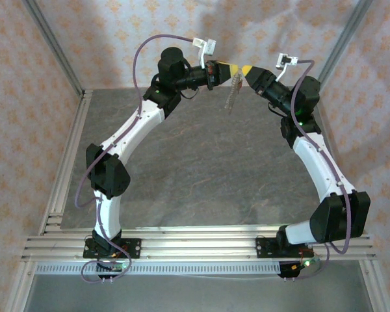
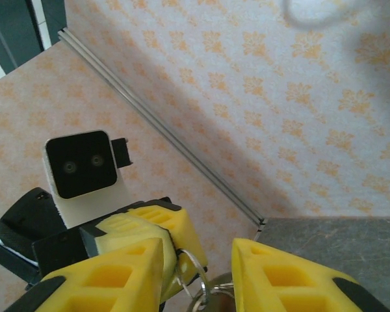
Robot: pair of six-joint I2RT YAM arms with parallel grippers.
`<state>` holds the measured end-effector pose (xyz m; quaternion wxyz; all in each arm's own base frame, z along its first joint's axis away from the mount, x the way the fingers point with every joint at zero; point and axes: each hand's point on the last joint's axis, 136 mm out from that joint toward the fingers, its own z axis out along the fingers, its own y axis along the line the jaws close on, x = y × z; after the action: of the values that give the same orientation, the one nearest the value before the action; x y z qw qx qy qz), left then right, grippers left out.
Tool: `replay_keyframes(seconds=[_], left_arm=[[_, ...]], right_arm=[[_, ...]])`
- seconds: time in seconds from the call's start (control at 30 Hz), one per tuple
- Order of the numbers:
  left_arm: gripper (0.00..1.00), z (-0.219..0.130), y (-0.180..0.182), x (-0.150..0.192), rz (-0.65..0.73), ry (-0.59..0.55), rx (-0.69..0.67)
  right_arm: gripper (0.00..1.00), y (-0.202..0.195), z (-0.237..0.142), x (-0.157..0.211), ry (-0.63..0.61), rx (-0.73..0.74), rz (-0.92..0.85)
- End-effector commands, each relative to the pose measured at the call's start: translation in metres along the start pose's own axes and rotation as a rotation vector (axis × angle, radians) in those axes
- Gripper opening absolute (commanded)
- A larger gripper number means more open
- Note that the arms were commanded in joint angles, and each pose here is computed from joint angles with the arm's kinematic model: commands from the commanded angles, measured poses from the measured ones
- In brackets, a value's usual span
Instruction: Put the keys on the keyring
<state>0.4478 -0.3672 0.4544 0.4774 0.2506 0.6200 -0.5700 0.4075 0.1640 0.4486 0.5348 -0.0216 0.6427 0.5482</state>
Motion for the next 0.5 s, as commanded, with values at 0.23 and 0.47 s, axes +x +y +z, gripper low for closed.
replay_keyframes(seconds=[0.23,0.47], left_arm=[[0.0,-0.012,-0.05,-0.038,0.101,-0.072,0.084],[0.0,-0.01,-0.049,-0.037,0.098,-0.07,0.085]], right_arm=[[0.32,0.015,0.009,-0.001,0.021,-0.085,-0.023],[0.11,0.015,0.011,0.004,0.034,-0.092,-0.02]])
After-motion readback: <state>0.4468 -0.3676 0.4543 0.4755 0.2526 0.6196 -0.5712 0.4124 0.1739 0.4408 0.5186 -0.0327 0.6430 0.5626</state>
